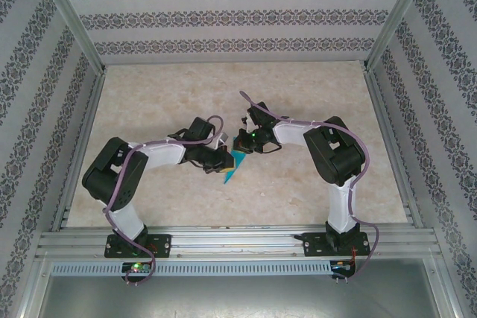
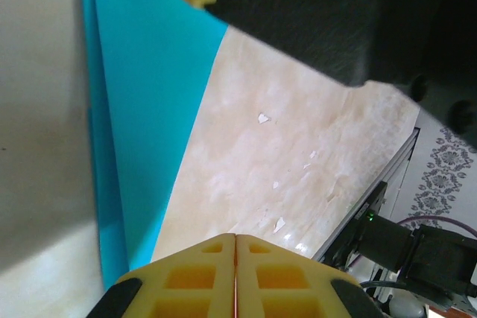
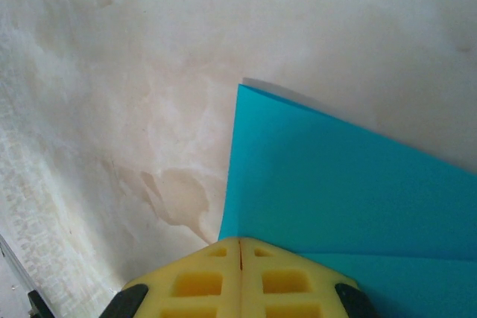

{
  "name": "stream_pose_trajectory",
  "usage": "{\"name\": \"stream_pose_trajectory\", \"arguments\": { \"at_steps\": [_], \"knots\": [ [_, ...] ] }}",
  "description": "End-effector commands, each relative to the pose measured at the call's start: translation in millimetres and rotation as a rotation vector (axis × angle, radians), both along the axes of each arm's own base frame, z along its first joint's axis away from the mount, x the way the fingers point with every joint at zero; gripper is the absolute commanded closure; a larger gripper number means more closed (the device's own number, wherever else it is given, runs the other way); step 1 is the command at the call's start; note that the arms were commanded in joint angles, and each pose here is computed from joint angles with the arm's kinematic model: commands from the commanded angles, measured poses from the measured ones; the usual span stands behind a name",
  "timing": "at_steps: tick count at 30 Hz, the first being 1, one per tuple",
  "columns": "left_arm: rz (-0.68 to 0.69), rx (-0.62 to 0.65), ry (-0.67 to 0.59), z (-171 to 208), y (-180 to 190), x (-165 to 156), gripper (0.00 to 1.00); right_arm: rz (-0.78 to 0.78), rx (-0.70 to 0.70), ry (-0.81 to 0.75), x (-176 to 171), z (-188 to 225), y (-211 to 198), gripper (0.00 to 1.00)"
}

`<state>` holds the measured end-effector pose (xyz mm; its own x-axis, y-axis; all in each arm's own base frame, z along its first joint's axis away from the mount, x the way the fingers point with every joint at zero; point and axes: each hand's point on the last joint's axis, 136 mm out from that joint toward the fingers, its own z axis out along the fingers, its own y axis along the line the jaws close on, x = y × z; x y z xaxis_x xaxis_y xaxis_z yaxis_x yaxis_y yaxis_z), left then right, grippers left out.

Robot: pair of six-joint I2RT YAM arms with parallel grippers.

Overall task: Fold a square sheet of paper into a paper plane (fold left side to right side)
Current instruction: Fold the wing for the fifth time at the center of the table.

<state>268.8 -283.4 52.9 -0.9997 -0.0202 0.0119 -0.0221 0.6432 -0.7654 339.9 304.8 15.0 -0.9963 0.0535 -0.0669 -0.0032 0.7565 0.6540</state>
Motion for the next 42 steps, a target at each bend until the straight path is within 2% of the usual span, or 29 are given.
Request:
{"name": "stream_pose_trajectory", "arguments": {
  "at_steps": [1,11,30,42],
  "knots": [
    [-0.012,-0.012,0.019,-4.0,-6.9,-2.1,0.92,-0.006,-0.144,0.141,-36.9,-39.7,-22.7,1.00],
    [-0.012,0.049,0.057,-28.0,0.5,-11.4,0.92,-0.003,-0.152,0.146,-38.0,-41.0,-23.9,1.00],
    [-0.029,0.086,0.108,-42.9,2.5,-29.1,0.92,-0.002,-0.194,0.146,-37.4,-41.4,-29.5,1.00],
    [-0.070,0.180,0.159,-57.4,17.4,-66.9,0.92,-0.002,-0.219,0.151,-39.4,-43.9,-34.5,1.00]
  ]
}}
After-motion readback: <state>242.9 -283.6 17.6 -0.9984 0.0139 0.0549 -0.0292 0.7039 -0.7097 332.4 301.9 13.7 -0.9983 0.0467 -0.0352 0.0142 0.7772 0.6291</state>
